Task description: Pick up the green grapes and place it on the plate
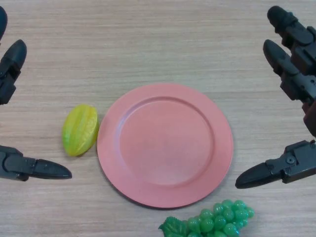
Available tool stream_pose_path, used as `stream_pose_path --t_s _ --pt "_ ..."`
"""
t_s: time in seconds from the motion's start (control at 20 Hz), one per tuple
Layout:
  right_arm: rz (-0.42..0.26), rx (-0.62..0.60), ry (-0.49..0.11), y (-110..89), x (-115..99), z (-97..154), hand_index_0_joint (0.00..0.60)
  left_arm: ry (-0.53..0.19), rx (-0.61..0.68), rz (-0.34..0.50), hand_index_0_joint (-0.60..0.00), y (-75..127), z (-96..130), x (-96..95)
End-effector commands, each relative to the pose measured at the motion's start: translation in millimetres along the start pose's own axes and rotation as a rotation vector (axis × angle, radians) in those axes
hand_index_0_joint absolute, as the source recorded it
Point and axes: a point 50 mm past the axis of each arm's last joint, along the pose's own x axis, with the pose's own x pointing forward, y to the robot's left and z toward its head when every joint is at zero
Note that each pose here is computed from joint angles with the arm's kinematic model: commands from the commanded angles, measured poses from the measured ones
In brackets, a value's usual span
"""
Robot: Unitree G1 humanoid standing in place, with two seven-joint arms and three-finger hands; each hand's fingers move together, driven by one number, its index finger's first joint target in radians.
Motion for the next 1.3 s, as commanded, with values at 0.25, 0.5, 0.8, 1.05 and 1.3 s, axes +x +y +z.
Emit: stream_pose_path --t_s 0.25,0.5,0.8,1.05,1.3 --pt "-0.033 -0.096 -0.189 -7.1 -3 26 0.000 -0.212 0.138 -0.010 0.000 3 33 -1.9" --pt "0.087 -0.190 -0.104 6.6 -9 8 0.000 -0.215 0.142 -0.008 0.000 5 32 -1.6" --pt "0.229 -0.356 0.065 26.9 -27 -43 0.000 -0.223 0.133 0.019 0.000 8 29 -4.7" --pt "0.225 -0.468 0.140 31.4 -34 -89 0.000 -0.221 0.126 0.041 0.000 9 28 -6.0" --pt "0.132 -0.475 0.099 23.8 -21 -116 0.000 -0.224 0.127 0.028 0.000 5 30 -4.6"
